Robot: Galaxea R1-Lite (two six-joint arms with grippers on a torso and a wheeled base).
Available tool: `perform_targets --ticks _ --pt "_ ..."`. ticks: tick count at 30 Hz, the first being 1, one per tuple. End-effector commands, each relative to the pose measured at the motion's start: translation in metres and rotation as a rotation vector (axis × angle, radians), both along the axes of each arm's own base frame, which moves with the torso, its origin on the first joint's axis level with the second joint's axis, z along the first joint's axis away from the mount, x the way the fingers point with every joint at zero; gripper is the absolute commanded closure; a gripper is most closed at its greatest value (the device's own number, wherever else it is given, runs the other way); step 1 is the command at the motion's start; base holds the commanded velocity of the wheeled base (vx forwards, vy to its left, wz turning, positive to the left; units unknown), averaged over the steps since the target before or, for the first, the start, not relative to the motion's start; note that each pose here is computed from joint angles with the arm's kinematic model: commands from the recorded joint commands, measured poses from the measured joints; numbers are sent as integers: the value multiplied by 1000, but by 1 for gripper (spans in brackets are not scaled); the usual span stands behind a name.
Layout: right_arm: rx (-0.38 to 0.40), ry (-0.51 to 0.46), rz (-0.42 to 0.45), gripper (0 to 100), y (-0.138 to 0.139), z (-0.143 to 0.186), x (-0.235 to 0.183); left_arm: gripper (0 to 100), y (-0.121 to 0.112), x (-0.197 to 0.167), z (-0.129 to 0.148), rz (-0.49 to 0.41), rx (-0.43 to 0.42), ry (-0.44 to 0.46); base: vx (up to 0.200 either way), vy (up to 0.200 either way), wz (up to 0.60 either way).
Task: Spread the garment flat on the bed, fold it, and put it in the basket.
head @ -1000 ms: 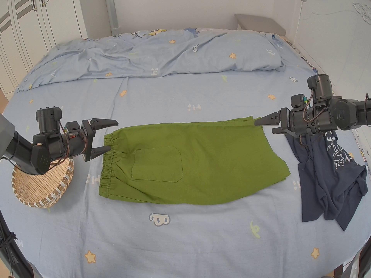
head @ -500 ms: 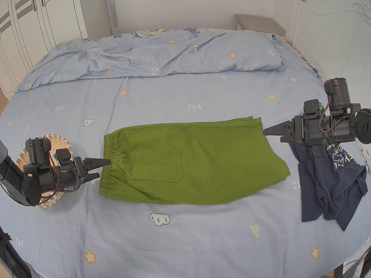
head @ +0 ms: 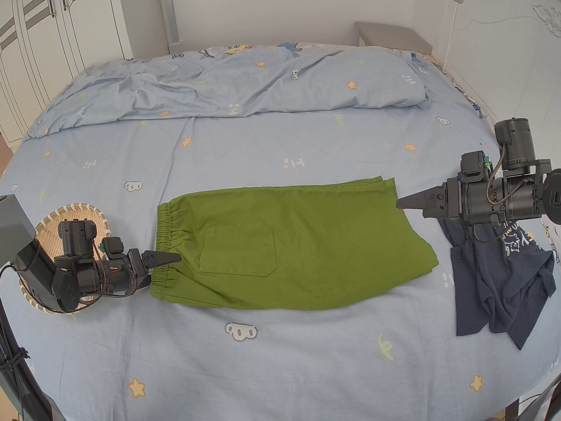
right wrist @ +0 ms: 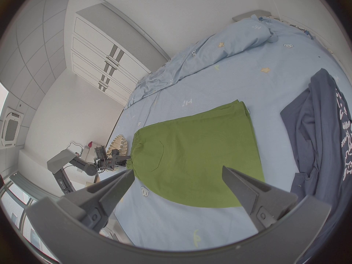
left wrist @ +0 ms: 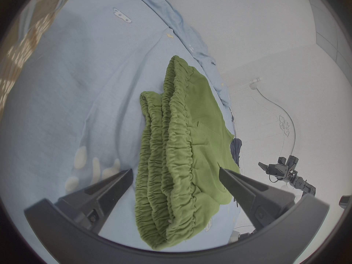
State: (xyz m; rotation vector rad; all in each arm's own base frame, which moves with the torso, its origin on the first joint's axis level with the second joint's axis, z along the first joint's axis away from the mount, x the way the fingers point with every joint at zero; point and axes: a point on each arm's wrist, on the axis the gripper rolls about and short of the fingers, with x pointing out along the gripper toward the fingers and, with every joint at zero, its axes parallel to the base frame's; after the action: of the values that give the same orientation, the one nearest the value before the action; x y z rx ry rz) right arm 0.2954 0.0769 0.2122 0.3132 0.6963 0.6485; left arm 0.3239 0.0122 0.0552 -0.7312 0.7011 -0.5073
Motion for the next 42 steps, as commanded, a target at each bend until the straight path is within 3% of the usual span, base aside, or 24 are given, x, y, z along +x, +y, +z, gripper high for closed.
perform_targets --ticks 1,3,13,14,23,30,34,42 --pt "0 1 4 0 1 0 0 0 0 4 -8 3 -1 26 0 0 0" --pt "1 2 3 0 1 0 0 0 -6 18 -4 20 -76 58 0 0 0" --pt "-2 11 -1 0 1 -3 4 0 -5 22 -2 24 -121 79 0 0 0" --pt "-2 19 -5 0 0 -6 7 100 -4 22 -1 28 -135 87 0 0 0" --pt "-1 40 -44 0 -9 -13 19 100 3 13 16 37 -146 69 0 0 0" --pt "-3 64 -99 0 -23 -21 37 100 23 -2 44 20 -194 71 0 0 0" --pt "-12 118 -140 0 -37 -41 56 100 35 -4 54 -10 -242 100 0 0 0" --pt "-27 229 -141 0 -40 -89 85 100 35 -2 50 -14 -238 106 0 0 0"
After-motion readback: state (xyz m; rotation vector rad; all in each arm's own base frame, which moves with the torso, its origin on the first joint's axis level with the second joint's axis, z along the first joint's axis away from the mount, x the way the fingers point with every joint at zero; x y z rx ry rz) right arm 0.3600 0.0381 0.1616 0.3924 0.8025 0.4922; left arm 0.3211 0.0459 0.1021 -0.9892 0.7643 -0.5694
